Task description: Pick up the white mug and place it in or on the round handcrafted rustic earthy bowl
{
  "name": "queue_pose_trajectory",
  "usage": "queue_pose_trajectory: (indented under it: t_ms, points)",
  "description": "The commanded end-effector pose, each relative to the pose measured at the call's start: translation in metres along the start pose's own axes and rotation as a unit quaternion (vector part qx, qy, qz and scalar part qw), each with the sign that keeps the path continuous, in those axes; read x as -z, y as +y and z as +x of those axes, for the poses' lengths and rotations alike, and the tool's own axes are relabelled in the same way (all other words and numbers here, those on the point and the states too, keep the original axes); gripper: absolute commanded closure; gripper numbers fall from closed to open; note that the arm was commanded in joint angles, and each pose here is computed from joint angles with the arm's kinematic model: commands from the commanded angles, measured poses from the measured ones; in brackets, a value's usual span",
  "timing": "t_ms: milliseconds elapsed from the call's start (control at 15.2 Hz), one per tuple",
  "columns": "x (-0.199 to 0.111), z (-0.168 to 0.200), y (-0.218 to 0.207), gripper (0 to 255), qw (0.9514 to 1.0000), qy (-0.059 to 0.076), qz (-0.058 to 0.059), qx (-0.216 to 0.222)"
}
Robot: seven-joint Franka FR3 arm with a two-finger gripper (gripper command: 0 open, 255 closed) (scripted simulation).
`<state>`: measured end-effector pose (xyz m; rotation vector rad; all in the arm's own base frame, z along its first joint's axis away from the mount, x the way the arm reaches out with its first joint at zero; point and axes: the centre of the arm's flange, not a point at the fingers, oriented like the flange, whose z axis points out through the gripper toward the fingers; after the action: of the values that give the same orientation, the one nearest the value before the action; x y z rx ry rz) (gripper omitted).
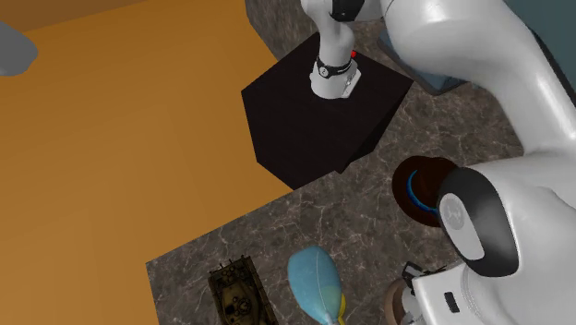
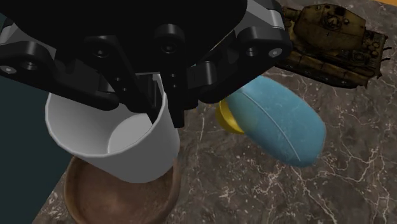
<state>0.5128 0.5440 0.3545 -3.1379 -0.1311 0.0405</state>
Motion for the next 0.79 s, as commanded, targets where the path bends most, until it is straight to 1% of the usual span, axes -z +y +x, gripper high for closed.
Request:
queue_pose_trajectory:
  t_ms: [0, 132, 726]
  points:
    - [0.002, 0.003, -0.024, 255, 1.0000, 0.000, 0.000, -0.001]
    - [0.004, 0.003, -0.048, 255, 1.0000, 0.000, 0.000, -0.001]
    - [-0.044, 0.004, -0.048, 255, 1.0000, 0.000, 0.000, -0.001]
